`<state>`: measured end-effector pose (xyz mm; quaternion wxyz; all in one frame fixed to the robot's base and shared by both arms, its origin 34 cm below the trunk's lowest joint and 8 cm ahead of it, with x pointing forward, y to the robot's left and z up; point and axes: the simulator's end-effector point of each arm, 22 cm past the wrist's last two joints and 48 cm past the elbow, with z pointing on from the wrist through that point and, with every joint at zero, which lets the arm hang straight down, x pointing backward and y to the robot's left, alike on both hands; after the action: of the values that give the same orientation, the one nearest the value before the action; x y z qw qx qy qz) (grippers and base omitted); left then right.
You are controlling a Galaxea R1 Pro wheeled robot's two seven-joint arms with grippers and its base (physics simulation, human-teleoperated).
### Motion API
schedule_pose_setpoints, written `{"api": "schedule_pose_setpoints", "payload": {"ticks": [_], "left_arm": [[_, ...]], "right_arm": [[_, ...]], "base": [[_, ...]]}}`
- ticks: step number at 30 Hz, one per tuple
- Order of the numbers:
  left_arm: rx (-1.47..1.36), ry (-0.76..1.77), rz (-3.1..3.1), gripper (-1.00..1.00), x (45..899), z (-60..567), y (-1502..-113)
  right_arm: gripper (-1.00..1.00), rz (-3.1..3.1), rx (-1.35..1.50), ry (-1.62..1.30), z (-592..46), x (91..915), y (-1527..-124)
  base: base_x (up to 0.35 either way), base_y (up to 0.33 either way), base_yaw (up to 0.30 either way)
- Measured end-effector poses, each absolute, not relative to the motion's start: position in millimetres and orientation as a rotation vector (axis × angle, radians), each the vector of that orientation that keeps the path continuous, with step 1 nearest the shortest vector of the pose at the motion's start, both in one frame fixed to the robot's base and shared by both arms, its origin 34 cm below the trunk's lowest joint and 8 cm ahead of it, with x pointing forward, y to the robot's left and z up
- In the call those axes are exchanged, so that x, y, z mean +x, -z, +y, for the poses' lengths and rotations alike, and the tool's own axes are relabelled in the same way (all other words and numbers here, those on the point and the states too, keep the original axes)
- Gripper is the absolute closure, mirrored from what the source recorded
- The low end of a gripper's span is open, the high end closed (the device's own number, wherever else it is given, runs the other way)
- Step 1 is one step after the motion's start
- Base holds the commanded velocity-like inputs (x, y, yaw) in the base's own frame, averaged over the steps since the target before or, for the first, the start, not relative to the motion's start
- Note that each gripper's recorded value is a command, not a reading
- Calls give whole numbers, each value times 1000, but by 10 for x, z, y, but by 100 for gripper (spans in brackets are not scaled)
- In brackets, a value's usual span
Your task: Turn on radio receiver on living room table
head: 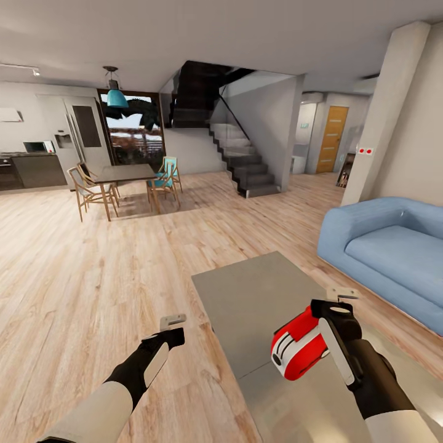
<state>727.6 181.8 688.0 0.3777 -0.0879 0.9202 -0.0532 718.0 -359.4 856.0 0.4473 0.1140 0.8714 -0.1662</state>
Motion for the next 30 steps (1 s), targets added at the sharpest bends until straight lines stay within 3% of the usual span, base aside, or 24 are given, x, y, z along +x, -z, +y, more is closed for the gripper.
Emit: {"api": "schedule_pose_setpoints", "payload": {"ticks": [30], "left_arm": [[-301, 285, 2351, 100, 7267, 1601, -6897]], "right_arm": [[100, 2157, 284, 409, -3580, 7181, -8562]], "base": [[0, 0, 0]]}}
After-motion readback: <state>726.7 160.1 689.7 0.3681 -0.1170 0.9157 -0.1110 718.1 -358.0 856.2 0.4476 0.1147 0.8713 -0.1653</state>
